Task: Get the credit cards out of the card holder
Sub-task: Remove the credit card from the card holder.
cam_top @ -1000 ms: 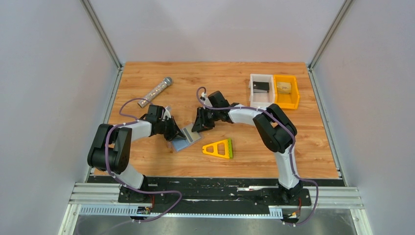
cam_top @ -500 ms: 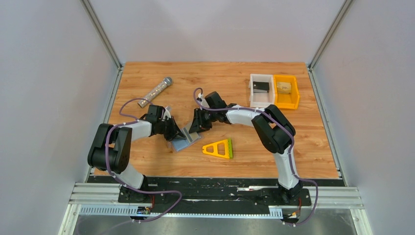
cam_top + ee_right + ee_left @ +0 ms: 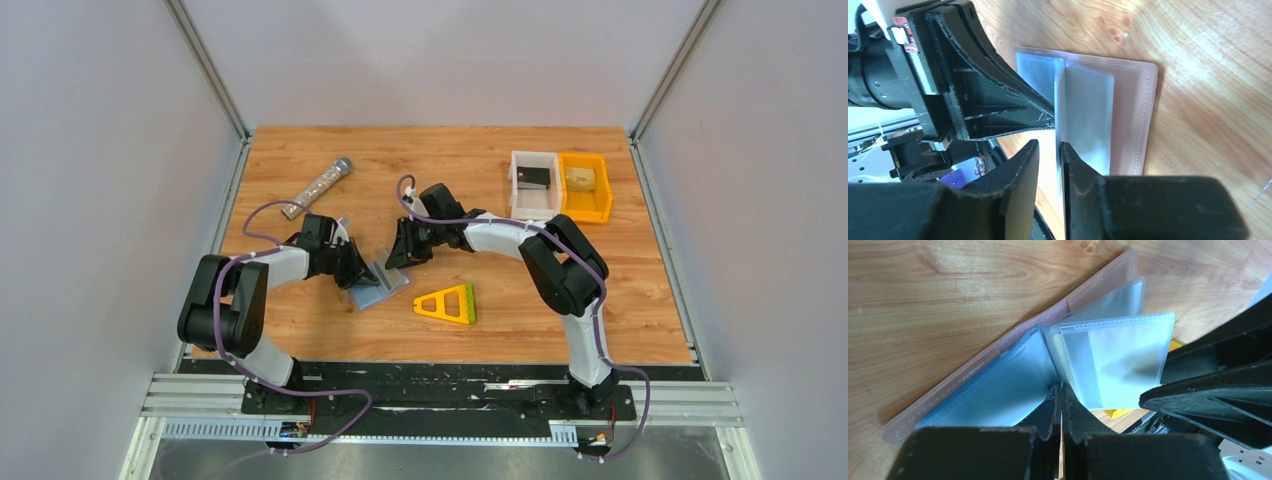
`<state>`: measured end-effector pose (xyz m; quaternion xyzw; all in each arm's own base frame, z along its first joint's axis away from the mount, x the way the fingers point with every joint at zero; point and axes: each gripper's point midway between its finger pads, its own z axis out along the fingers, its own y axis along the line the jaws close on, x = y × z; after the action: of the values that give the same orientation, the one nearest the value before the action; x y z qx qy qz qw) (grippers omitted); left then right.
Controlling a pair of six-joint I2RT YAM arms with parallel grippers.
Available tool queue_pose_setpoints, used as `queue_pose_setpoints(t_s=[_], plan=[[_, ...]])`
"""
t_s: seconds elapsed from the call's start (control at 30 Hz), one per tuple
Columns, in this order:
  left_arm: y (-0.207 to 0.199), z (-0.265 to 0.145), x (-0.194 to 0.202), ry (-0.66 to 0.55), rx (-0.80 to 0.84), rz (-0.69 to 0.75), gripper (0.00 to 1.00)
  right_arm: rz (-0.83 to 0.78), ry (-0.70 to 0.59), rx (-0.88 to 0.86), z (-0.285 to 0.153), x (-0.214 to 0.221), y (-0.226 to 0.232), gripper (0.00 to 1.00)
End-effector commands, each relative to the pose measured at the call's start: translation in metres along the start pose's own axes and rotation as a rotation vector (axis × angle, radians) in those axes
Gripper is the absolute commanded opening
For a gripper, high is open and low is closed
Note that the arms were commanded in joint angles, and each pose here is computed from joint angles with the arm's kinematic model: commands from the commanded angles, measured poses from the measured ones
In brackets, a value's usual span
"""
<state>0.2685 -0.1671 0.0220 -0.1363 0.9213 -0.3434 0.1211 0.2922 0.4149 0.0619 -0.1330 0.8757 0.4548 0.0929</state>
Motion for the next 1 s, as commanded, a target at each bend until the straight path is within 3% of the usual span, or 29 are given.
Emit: queue_pose_setpoints(t_s=[0.0,0.47,0.97], plan=[[-0.001,-0.008,-0.006,-0.035,-0.011,0.038,0.0,-0.06,-0.051,-0.09,-0.013,-0.016,0.038,0.22],[0.001,-0.01,-0.006,-0.04,-0.027,0.04,0.0,-0.049,-0.032,-0.145,-0.014,-0.011,0.047,0.19],[-0.002,-0.016,-0.006,-0.051,-0.035,0.039,0.04,-0.065,-0.027,-0.153,-0.003,-0.008,0.047,0.06]])
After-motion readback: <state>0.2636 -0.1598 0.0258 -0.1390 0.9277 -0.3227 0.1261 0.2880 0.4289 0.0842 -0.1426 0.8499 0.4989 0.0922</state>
